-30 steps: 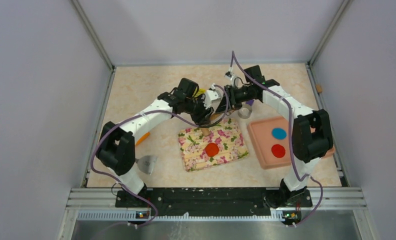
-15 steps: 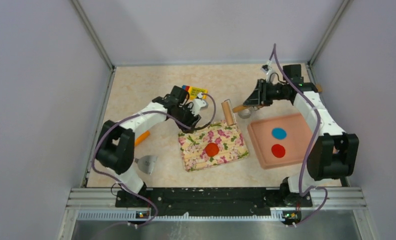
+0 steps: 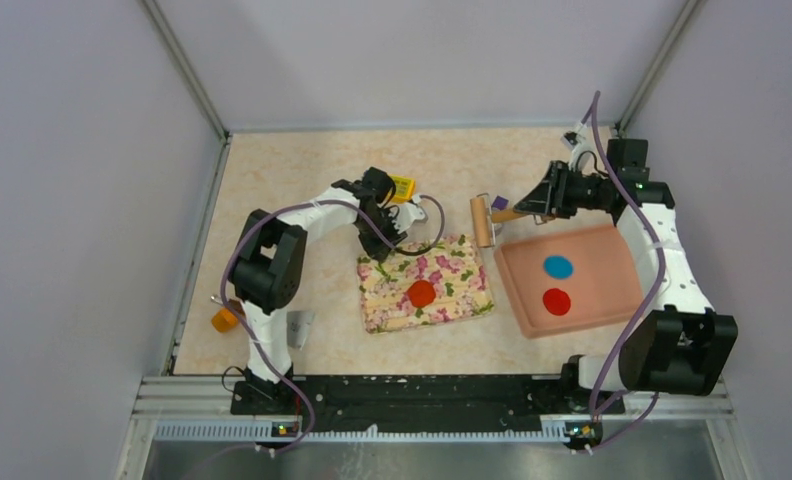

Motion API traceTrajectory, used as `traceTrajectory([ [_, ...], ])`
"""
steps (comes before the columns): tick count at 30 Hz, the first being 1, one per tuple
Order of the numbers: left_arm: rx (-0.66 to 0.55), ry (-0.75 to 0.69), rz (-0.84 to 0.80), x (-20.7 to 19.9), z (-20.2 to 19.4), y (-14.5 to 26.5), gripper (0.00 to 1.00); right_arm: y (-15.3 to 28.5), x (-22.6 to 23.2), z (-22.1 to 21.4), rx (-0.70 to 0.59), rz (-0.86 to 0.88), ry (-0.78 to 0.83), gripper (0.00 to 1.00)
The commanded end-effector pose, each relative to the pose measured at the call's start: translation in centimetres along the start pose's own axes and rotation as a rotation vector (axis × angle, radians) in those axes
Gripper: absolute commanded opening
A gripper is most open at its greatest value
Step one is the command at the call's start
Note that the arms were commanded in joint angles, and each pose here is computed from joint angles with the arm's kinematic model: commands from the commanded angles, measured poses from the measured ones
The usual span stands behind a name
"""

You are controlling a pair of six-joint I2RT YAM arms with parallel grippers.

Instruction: Roll out the dumpling wrappers from the dough

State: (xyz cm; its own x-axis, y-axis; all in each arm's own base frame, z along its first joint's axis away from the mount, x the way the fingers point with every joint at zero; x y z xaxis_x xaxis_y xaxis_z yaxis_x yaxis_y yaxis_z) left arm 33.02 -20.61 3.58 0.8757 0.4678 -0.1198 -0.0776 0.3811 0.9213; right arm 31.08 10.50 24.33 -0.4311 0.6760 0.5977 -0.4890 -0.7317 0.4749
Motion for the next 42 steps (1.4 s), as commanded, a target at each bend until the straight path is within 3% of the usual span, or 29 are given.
traceTrajectory([
  [1,-0.021,-0.031,0.057,2.0,1.5,-0.4,0.29,1.2,1.3,0.2,-0.042,0.014,0.037,0.00],
  [9,-0.090,0.016,0.074,1.9,3.2,0.7,0.36,1.4,0.7,-0.8,-0.026,-0.025,0.053,0.00],
  [15,-0.272,0.077,-0.061,-2.8,4.8,5.5,0.46,-0.2,1.1,-3.1,0.063,0.012,0.029,0.00],
  [18,-0.355,0.286,0.007,-2.9,4.9,7.6,0.50,-2.0,2.2,-4.5,0.142,0.031,0.068,0.00],
  [22,-0.287,0.744,0.148,-0.5,1.9,7.9,0.50,-4.3,3.2,-5.7,0.205,0.089,0.049,0.00],
  [26,-0.274,0.944,0.258,1.2,-1.9,7.7,0.51,-6.3,4.2,-6.2,0.219,0.155,0.092,0.00],
  [29,-0.233,1.077,0.188,1.3,-3.7,6.6,0.52,-7.8,5.3,-7.0,0.223,0.199,0.101,0.00],
  [32,-0.219,1.151,0.086,0.1,-4.5,5.2,0.53,-9.2,6.0,-7.4,0.218,0.229,0.067,0.00],
  [36,-0.228,1.150,-0.046,-1.7,-4.0,4.1,0.45,-10.4,6.0,-8.3,0.236,0.222,0.049,0.00],
  [38,-0.217,1.172,-0.055,-2.0,-4.5,3.6,0.37,-10.9,5.3,-8.8,0.253,0.188,0.028,0.00],
  [42,-0.169,1.228,-0.023,-2.3,-6.0,2.5,0.36,-11.7,4.4,-9.7,0.295,0.162,-0.017,0.00],
])
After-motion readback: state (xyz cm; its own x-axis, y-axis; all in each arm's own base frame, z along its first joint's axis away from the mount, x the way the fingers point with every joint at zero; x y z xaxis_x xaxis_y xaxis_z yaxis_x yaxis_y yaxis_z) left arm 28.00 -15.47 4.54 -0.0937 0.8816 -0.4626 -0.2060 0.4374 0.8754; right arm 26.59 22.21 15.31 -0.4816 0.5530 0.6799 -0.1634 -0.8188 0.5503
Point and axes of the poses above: each gripper's point midway between its finger pads, its own y axis back along the fingers, its own x axis along the line the jaws close on, z = x × y, the point moved 1 cm from there along y, back along the fingers, and after that the axes turned 5 degrees about y, right-handed, at the moved point
